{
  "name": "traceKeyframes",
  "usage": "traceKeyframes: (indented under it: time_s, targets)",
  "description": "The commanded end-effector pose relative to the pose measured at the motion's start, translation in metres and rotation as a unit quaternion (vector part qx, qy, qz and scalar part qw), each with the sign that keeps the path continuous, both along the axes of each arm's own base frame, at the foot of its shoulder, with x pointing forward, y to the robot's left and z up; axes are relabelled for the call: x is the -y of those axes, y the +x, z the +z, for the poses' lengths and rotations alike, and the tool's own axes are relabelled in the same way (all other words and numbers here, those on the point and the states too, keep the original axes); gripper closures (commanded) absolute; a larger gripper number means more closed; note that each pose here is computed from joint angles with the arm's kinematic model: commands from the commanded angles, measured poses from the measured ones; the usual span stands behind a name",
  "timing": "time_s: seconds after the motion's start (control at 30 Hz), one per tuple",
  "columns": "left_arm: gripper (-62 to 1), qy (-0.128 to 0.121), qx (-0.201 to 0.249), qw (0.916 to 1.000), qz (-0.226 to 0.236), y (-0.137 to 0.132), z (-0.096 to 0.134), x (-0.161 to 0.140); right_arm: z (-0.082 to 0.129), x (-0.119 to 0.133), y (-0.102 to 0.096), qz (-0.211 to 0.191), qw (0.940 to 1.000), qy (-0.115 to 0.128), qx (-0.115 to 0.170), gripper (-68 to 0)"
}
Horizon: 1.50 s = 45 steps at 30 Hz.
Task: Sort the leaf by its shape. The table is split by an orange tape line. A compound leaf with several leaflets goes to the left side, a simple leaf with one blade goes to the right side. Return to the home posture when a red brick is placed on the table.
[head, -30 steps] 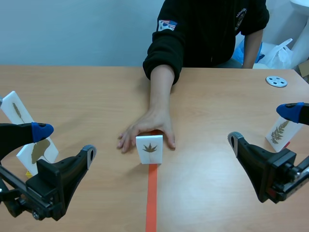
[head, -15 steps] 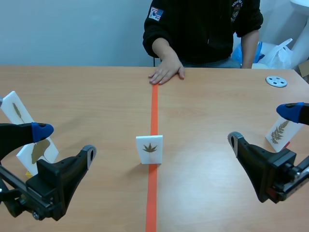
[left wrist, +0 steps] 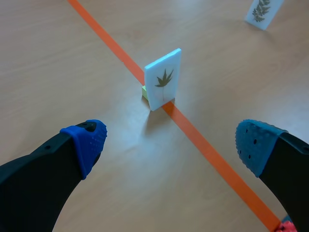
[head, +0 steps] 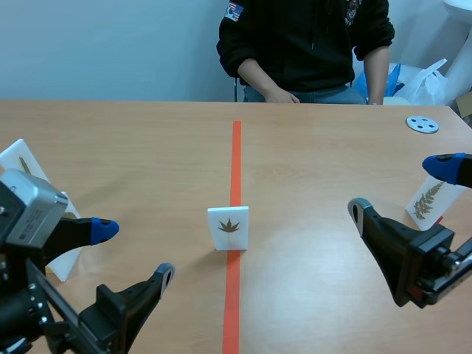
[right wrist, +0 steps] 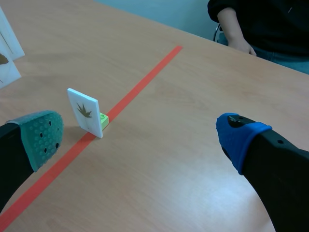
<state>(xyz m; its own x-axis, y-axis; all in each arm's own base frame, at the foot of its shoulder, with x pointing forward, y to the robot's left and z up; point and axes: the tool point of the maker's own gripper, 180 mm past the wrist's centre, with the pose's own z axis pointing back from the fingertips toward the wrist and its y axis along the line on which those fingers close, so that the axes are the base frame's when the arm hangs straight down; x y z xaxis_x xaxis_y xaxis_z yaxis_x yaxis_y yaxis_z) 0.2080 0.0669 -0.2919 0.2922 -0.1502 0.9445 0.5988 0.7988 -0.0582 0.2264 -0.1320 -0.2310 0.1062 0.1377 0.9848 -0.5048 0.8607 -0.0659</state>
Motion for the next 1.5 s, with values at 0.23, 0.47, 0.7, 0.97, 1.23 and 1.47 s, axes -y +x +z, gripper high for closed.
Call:
traceKeyframes:
  time_s: [0.23,0.47,0.7,0.97,1.23,1.47]
  targets:
    - [-56.8,-0.029,0.030,0.9989,0.018,0.029,-0.018,0.013,0.009,0.001,0.005,-0.002,0.9998,0.008,0.016,-67.9]
    - [-56.8,-0.027,0.035,0.9990,0.006,0.046,-0.046,0.032,0.012,0.001,0.008,-0.002,0.9997,0.008,0.023,-67.9]
    - [-56.8,-0.018,0.045,0.9987,0.014,0.066,-0.068,0.042,0.013,0.001,0.009,-0.002,0.9997,0.008,0.025,-67.9]
    - [-56.8,0.004,0.057,0.9982,0.019,0.090,-0.083,0.041,0.013,0.001,0.009,-0.002,0.9996,0.008,0.025,-67.9]
    - [-56.8,0.006,0.060,0.9981,-0.011,0.093,-0.091,0.067,0.013,0.001,0.009,-0.002,0.9996,0.008,0.026,-67.9]
    - [-56.7,0.003,0.070,0.9974,-0.019,0.096,-0.087,0.086,0.013,0.001,0.009,-0.002,0.9996,0.008,0.026,-67.9]
